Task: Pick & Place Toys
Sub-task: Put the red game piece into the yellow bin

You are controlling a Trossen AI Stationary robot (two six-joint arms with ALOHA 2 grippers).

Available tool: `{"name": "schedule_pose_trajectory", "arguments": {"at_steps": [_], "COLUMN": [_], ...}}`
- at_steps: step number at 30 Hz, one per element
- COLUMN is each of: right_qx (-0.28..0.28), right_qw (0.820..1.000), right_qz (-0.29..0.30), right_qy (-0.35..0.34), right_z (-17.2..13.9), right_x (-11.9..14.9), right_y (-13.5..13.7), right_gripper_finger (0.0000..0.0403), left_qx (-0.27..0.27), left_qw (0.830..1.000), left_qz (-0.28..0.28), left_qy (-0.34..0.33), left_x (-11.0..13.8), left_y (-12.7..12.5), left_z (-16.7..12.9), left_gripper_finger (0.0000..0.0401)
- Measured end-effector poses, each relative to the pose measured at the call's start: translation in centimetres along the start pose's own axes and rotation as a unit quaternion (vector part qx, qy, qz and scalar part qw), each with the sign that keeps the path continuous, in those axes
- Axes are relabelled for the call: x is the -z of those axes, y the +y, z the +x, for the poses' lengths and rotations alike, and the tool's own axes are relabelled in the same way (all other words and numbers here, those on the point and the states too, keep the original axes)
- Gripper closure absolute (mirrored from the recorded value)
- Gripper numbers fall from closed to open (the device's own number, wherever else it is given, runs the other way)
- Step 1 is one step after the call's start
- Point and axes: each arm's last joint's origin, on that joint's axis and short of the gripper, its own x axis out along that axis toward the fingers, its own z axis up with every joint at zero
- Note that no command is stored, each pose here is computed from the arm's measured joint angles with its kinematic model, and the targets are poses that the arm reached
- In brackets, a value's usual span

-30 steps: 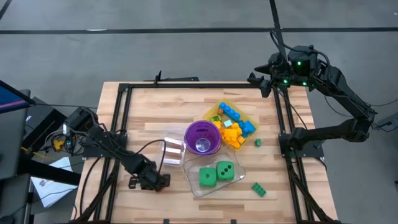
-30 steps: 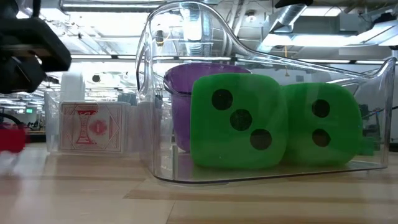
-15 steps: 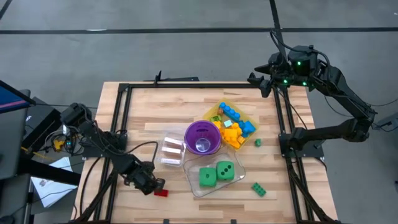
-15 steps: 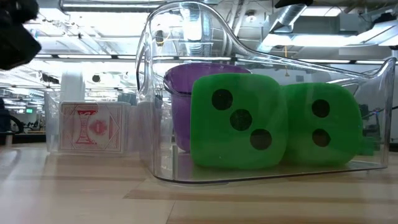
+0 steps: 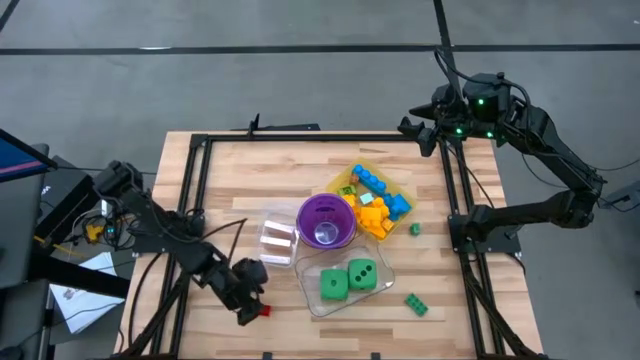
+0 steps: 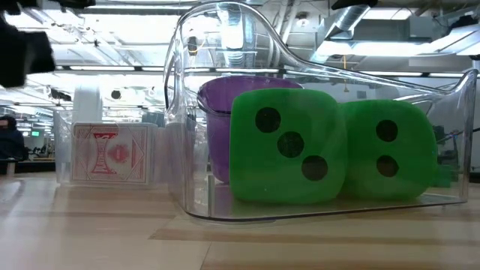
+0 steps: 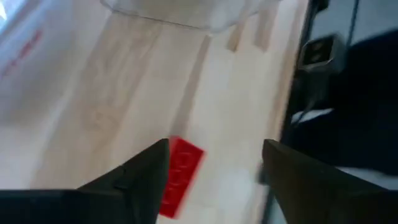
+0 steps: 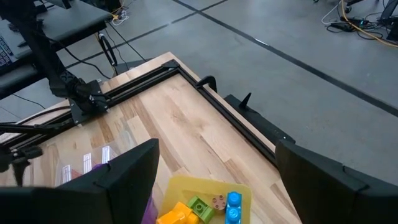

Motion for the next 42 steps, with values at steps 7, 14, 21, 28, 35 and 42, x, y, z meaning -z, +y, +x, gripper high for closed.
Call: {"name": "schedule_pose_trajectory", "arguments": {"at_steps": [7,14,21,28,35,42], "right_qx": [0.001,0.005,0.017,0.032,0.032,0.032], "right_qw": [1.000,1.000,1.000,0.999,0.999,0.999], "right_qz": [0.005,0.006,0.013,0.022,0.022,0.022], "right_qy": [0.004,0.007,0.006,0.007,0.006,0.006], "right_z": [0.0,0.0,0.0,0.0,0.0,0.0], "right_x": [0.1,0.1,0.1,0.2,0.2,0.2], "right_y": [0.0,0.0,-0.1,-0.2,-0.2,-0.2], "right_gripper_finger": [0.0091,0.0091,0.0091,0.0091,0.0091,0.0091], "left_qx": [-0.049,-0.021,-0.022,-0.047,-0.052,-0.049], "left_qw": [0.988,0.969,0.947,0.934,0.932,0.930], "left_qz": [0.143,0.241,0.314,0.342,0.346,0.351], "left_qy": [0.038,0.053,0.073,0.093,0.092,0.101], "left_x": [0.1,0.6,1.6,2.2,2.6,3.8], "left_y": [1.2,0.7,0.6,0.6,0.4,0.0], "left_z": [1.1,1.4,1.5,3.2,4.4,4.7], "left_gripper_finger": [0.0132,0.0138,0.0139,0.0135,0.0135,0.0139]}}
